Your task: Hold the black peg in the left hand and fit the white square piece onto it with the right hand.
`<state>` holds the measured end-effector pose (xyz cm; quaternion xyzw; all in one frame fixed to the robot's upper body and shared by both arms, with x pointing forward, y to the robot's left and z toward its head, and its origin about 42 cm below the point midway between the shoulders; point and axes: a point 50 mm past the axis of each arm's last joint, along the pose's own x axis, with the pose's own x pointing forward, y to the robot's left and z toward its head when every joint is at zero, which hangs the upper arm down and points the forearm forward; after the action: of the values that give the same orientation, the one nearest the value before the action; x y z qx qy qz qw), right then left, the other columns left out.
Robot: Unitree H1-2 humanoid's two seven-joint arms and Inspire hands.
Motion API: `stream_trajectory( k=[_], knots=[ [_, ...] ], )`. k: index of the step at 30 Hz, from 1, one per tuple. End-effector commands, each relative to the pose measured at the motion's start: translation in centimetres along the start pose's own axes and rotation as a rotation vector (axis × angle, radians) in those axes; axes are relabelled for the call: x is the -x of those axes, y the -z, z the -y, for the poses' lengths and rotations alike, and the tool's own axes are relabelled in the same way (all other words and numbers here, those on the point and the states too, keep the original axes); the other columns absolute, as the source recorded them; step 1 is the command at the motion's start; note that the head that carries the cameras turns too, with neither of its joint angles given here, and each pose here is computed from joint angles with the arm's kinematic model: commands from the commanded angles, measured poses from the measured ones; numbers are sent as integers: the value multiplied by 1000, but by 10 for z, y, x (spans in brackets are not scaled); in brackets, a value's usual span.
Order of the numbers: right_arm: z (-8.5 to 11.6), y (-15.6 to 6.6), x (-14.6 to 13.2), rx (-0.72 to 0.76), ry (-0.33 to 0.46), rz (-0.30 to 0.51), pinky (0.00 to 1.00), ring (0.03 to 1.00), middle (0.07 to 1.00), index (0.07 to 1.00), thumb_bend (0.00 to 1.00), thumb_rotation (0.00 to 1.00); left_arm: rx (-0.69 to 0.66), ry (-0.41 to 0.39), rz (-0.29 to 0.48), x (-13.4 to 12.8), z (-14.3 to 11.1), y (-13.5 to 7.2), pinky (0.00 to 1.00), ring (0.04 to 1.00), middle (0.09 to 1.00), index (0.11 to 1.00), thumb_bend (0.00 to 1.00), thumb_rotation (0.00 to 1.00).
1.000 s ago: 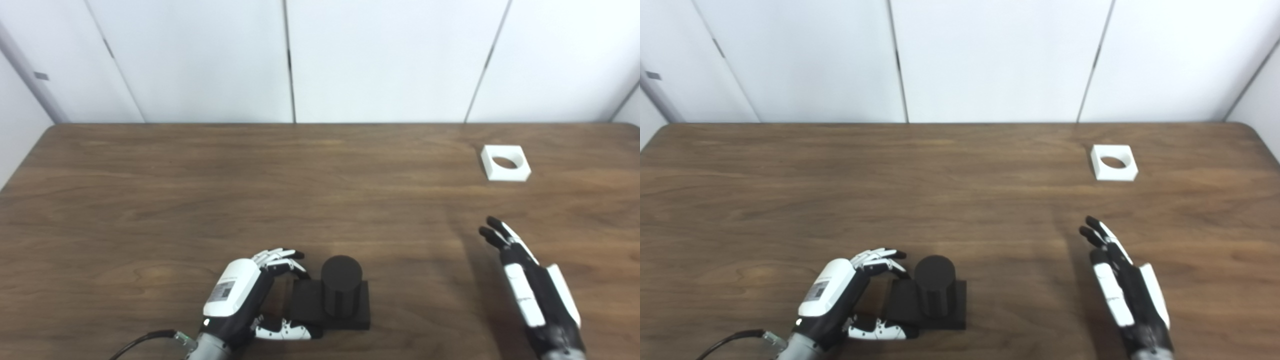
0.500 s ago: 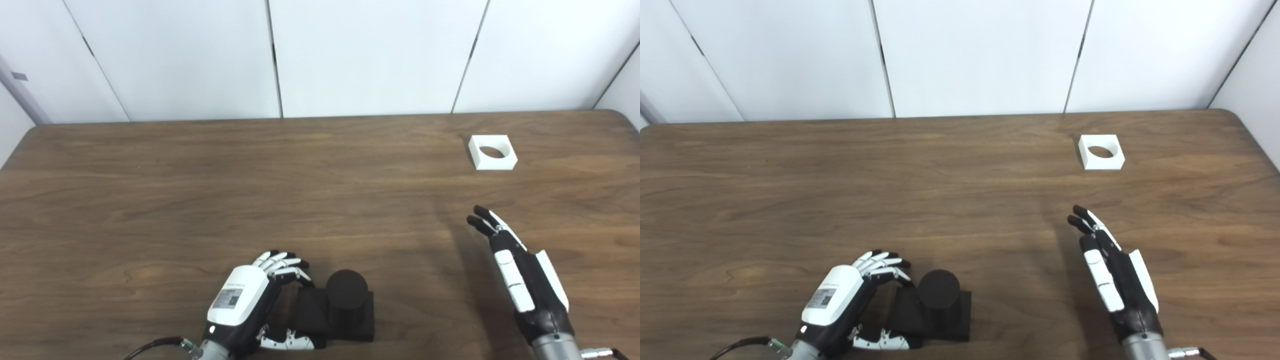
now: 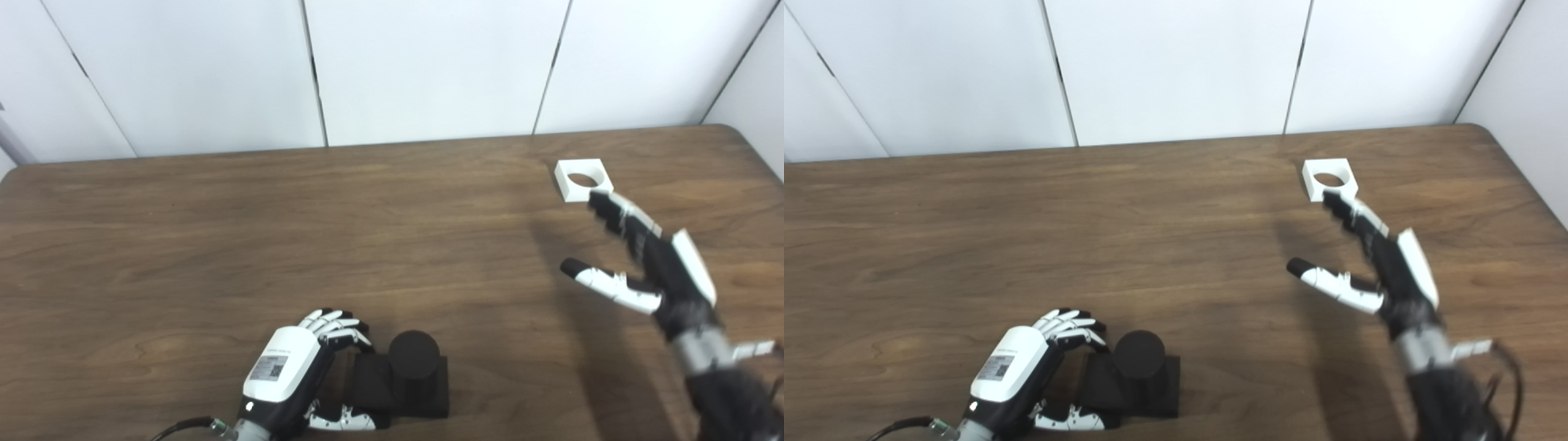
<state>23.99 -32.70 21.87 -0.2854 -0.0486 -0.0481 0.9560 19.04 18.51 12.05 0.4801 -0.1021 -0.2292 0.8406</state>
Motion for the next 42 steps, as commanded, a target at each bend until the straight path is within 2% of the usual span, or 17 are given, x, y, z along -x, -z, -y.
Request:
stream_trajectory(
  k=[1,4,6,11,16,22,27,30,35,42],
  knots=[
    [14,-7,-19,64,9,22,918,912,890,855,783,186,-39,94,-35,8,13,9,904,862,791,489,515,44],
    [26,-9,-46,158,-6,2,919,904,896,855,796,200,-42,91,-28,9,14,11,882,854,787,489,516,43],
    [31,-10,-60,229,-17,3,879,888,892,855,795,201,-45,86,-27,10,14,12,876,850,783,489,516,43],
    [34,-8,-90,333,-52,-38,811,876,888,857,799,215,-51,81,-30,11,13,14,870,842,780,488,516,44],
    [34,-3,-120,411,-78,-97,860,942,910,862,833,218,-59,86,-33,14,12,18,863,842,777,488,517,45],
    [35,4,-148,463,-80,-109,889,978,913,835,867,203,-49,83,-29,17,12,22,857,836,775,488,517,44],
    [35,12,-165,502,-90,-136,887,982,922,844,860,206,-48,84,-27,21,13,25,857,836,775,488,517,44],
    [37,17,-173,529,-93,-157,930,989,933,850,855,220,-49,86,-28,23,12,26,861,841,777,488,517,43],
    [39,21,-178,556,-84,-177,972,992,928,857,846,224,-52,86,-29,25,13,27,859,845,776,488,517,44],
    [39,23,-186,586,-101,-191,972,993,935,863,837,235,-44,87,-25,26,13,28,862,845,777,488,517,44]
  ],
)
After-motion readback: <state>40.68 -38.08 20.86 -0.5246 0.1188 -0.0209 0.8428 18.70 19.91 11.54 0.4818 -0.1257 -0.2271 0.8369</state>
